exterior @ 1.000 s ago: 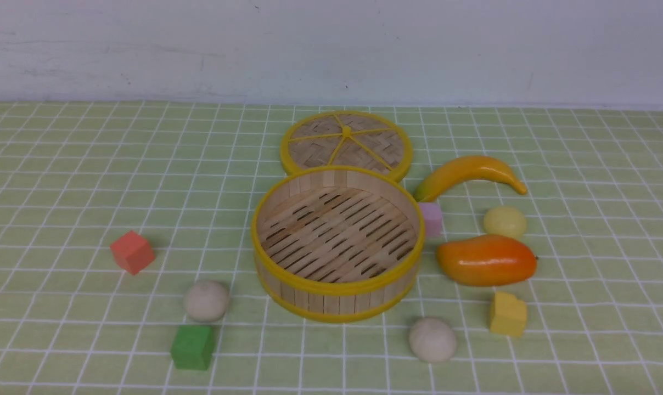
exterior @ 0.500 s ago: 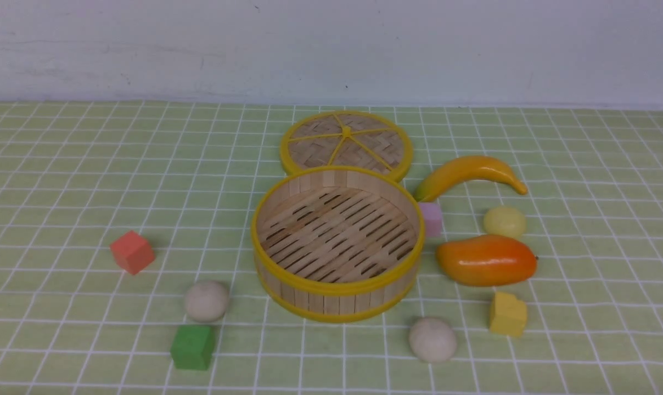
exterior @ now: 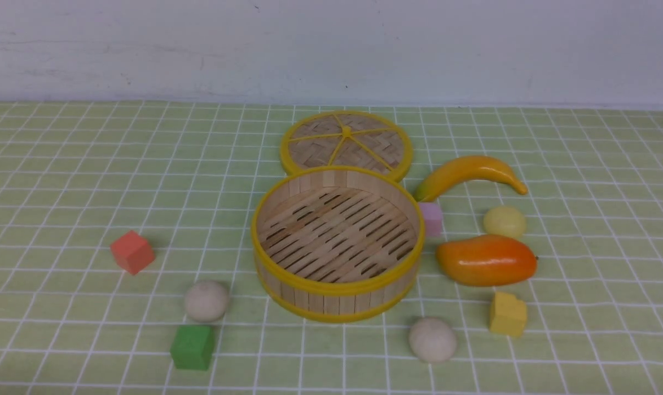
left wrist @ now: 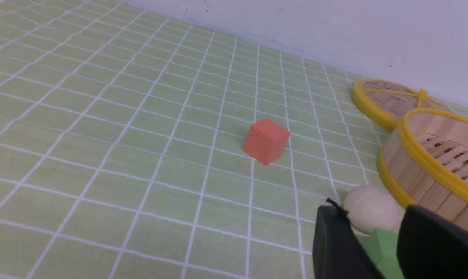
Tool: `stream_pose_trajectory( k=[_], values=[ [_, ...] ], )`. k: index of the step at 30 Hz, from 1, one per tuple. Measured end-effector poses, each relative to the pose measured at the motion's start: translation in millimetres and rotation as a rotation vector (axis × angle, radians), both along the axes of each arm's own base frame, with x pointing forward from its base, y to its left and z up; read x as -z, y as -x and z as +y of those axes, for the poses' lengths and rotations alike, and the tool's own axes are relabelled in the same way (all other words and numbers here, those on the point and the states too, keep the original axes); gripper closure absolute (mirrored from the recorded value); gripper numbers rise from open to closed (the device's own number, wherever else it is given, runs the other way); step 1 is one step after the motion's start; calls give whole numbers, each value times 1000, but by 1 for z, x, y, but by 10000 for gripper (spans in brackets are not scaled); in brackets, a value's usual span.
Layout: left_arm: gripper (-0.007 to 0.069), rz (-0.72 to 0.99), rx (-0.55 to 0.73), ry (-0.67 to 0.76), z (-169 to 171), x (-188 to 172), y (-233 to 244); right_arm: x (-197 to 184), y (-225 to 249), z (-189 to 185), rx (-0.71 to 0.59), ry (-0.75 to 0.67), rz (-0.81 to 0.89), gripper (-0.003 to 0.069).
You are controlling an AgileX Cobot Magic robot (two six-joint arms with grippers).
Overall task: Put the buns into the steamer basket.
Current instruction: Use the left arm to grab a steamed stuffed bun
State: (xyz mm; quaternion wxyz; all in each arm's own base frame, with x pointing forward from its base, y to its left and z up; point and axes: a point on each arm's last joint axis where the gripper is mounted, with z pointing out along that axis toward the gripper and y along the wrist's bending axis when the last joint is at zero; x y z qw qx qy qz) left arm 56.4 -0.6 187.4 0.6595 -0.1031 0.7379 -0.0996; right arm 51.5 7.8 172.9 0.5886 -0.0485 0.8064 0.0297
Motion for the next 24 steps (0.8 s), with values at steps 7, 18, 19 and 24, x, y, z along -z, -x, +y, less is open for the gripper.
stream_pose_trajectory(
  k=[7,18,19,24],
  values=[
    [387,-104,-1,63,0,-9,-1,0,0,0,0,0,0,419],
    [387,-557,6,217,3,-80,14,0,0,0,0,0,0,419],
    [387,-594,13,223,3,-105,19,0,0,0,0,0,0,419],
    [387,-479,25,221,0,-184,6,0,0,0,0,0,0,419]
  ],
)
